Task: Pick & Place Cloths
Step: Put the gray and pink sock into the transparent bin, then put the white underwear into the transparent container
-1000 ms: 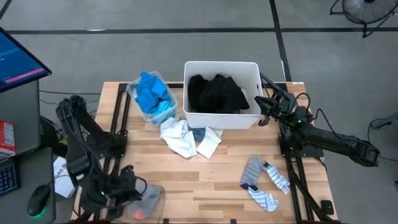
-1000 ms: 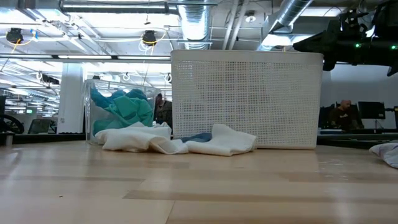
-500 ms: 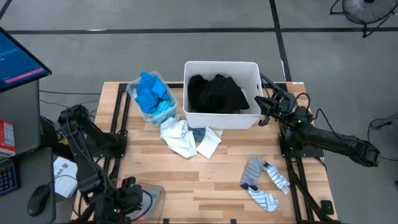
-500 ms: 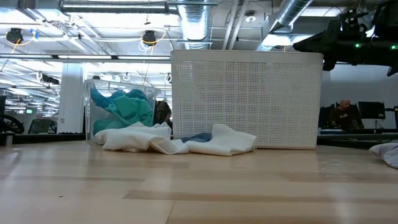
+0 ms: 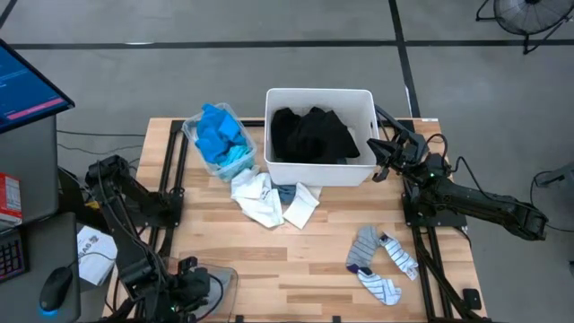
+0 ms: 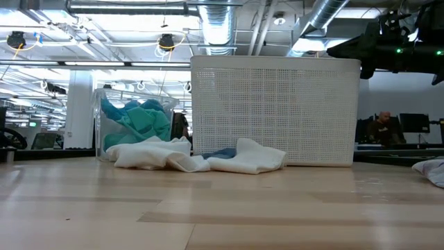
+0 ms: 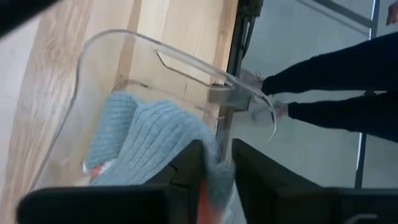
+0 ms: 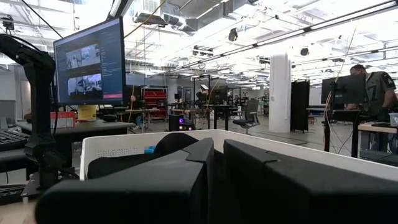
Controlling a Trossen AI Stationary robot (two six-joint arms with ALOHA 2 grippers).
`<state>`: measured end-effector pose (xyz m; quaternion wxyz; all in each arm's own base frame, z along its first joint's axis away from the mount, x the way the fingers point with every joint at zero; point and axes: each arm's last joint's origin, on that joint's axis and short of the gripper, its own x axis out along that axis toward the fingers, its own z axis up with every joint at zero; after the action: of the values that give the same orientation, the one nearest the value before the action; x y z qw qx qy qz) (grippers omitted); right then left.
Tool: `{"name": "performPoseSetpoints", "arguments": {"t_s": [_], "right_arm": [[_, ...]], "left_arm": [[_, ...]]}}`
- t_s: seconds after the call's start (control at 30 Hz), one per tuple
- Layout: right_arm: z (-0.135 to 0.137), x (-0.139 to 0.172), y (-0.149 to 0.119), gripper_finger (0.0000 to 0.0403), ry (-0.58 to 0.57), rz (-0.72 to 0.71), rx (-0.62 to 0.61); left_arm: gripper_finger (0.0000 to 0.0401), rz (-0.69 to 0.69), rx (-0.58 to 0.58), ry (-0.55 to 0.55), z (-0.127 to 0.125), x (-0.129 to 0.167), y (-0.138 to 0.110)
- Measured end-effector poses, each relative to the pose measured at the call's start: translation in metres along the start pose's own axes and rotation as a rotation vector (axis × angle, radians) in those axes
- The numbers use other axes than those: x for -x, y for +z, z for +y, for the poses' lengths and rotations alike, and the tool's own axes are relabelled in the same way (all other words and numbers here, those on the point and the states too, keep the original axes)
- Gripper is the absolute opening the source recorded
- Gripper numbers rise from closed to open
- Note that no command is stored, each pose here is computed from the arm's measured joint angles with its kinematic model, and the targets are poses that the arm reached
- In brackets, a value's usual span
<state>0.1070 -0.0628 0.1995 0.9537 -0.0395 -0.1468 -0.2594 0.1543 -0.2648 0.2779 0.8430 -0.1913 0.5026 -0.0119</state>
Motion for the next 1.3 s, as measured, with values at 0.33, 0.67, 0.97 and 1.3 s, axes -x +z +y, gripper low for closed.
{"name": "performPoseSetpoints", "arguments": {"t_s": [0.33, 0.67, 0.97, 1.3], "right_arm": [[0.000, 0.000, 0.000, 0.0037, 0.000, 0.000, 0.000], [0.000, 0.000, 0.000, 0.0037, 0.000, 0.000, 0.000], [0.000, 0.000, 0.000, 0.0037, 0.000, -0.001, 0.000], [0.000, 0.000, 0.000, 0.0037, 0.000, 0.000, 0.000]], "left_arm": [[0.0183, -0.035, 0.005, 0.011, 0.001, -0.001, 0.003], [0.0227, -0.456, -0.084, 0.288, 0.033, -0.004, 0.072], [0.0230, -0.425, 0.080, 0.566, 0.127, -0.019, 0.169], [0.0231, -0.099, -0.052, 0.551, 0.193, -0.064, 0.206]]}}
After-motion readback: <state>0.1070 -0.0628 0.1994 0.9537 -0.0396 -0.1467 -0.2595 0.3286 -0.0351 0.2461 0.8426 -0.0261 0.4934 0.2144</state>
